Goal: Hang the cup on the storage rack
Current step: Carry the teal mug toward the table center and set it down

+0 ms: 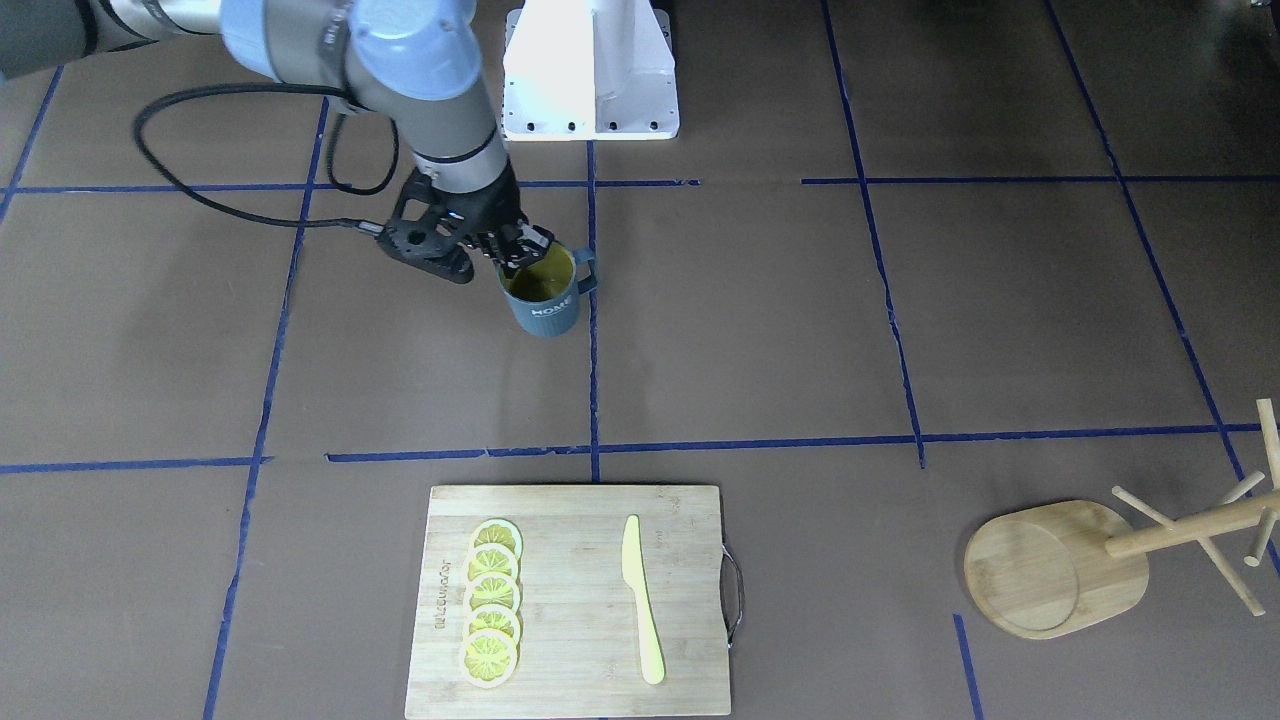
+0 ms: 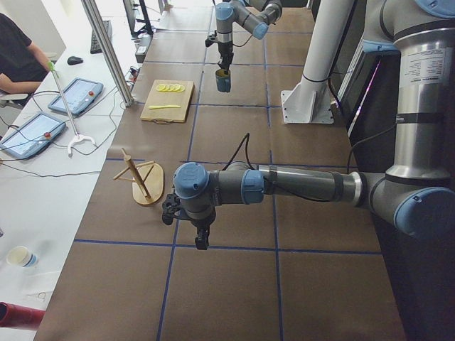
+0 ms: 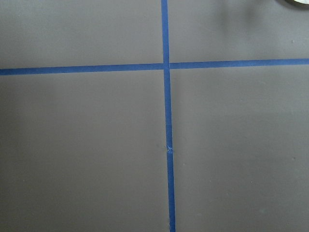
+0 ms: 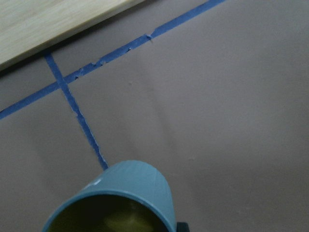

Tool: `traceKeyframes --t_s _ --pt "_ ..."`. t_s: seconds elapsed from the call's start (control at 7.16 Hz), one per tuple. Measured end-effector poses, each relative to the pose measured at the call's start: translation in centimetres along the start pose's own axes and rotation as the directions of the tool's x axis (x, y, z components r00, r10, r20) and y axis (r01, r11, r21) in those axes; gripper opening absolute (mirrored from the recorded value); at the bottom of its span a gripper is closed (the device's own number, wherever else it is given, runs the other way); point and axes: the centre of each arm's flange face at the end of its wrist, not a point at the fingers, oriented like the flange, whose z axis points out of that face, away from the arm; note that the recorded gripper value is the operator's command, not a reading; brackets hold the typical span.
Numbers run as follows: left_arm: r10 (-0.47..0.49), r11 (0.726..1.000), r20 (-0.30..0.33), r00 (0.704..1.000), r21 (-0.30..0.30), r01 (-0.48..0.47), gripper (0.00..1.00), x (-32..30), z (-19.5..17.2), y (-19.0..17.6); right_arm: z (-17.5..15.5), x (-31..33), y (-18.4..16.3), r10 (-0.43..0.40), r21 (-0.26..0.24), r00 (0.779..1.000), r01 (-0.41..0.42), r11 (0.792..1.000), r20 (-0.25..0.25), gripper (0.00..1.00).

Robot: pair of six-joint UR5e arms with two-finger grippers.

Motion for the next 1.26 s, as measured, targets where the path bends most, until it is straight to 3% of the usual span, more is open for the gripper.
traceKeyframes --t_s 0.42,0.84,1.12,1.26 --pt "-0.002 1.0 0.0 1.0 -0.002 0.002 1.0 -0.1 0.1 0.0 3.2 -2.3 3.2 0.006 0.002 0.999 -0.006 1.0 -0.042 0.04" --pt "0.002 1.0 0.0 1.0 0.002 -0.002 1.0 0.1 -0.1 0.0 5.3 -3.4 3.0 0.014 -0.005 1.0 -0.014 1.0 -0.002 0.07" --pt "0.004 1.0 0.0 1.0 0.003 -0.004 1.0 0.2 -0.1 -0.1 5.8 -4.0 2.9 0.019 -0.008 1.0 -0.019 1.0 0.014 1.0" --pt "0.004 1.0 0.0 1.0 0.003 -0.004 1.0 0.2 -0.2 -0.1 5.7 -4.1 2.9 0.019 -0.009 1.0 -0.018 1.0 0.019 1.0"
